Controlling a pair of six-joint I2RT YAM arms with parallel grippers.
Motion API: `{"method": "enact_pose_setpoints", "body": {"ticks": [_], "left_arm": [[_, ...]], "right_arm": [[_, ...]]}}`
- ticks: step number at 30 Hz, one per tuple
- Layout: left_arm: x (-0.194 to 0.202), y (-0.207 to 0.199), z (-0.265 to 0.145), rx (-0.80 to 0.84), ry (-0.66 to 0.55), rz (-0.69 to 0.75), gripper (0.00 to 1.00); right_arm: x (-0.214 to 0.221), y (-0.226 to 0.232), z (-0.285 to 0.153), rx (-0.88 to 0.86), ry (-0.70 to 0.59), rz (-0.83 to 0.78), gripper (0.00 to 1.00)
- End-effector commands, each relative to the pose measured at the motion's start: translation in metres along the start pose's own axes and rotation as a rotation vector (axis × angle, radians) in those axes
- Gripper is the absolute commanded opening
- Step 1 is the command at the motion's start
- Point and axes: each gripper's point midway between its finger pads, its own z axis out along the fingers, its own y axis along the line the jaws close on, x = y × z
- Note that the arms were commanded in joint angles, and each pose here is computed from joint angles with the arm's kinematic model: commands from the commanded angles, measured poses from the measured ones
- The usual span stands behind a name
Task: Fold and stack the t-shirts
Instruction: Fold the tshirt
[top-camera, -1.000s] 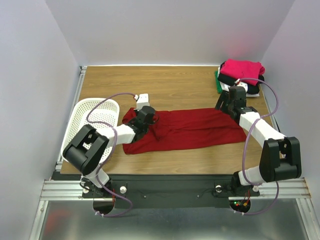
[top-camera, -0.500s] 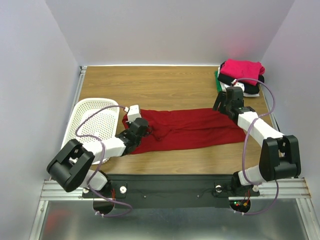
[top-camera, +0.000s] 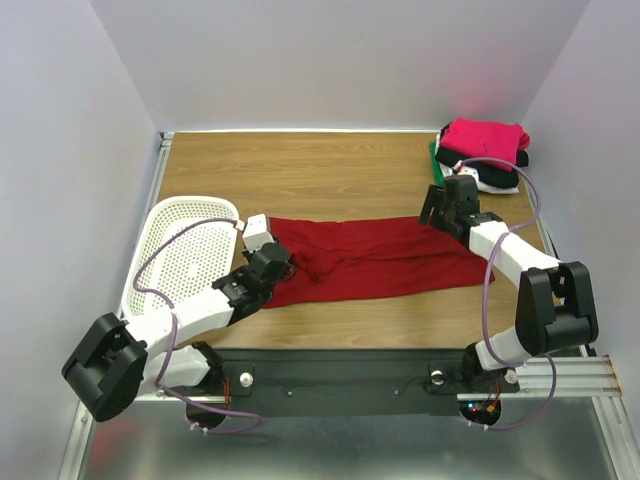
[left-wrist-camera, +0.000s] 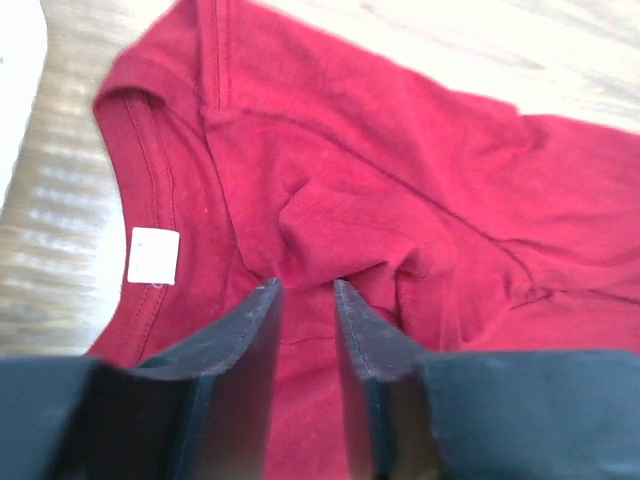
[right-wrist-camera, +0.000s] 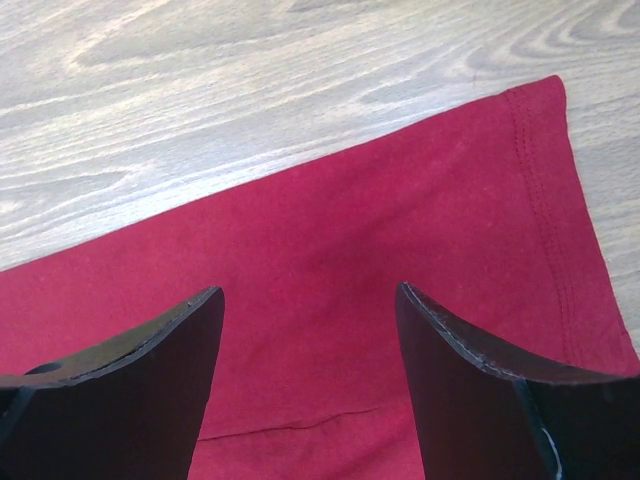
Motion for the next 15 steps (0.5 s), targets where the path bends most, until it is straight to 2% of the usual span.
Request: {"method": "enact_pose_setpoints", "body": {"ticks": [1, 8, 12, 15], "left_arm": [[-0.042, -0.018, -0.007, 0.022, -0.12, -0.055, 0.44], [-0.053, -0.059, 0.029, 0.038, -0.135, 0.036, 0.45], [-0.036, -0.074, 0.05, 0.05, -0.084, 0.084, 0.45], [-0.023, -0.071, 0.051, 0.053, -0.054, 0.091, 0.45]], "right_arm": [[-0.027, 0.015, -0.002, -0.044, -0.077, -0.002, 0.75], [-0.026, 0.019, -0.003, -0.056, -0.075, -0.01, 0.75], [-0.025, 0.02, -0.006, -0.057, -0.078, -0.013, 0.75], [-0.026, 0.019, -0.007, -0.058, -0.084, -0.012, 0.75]]}}
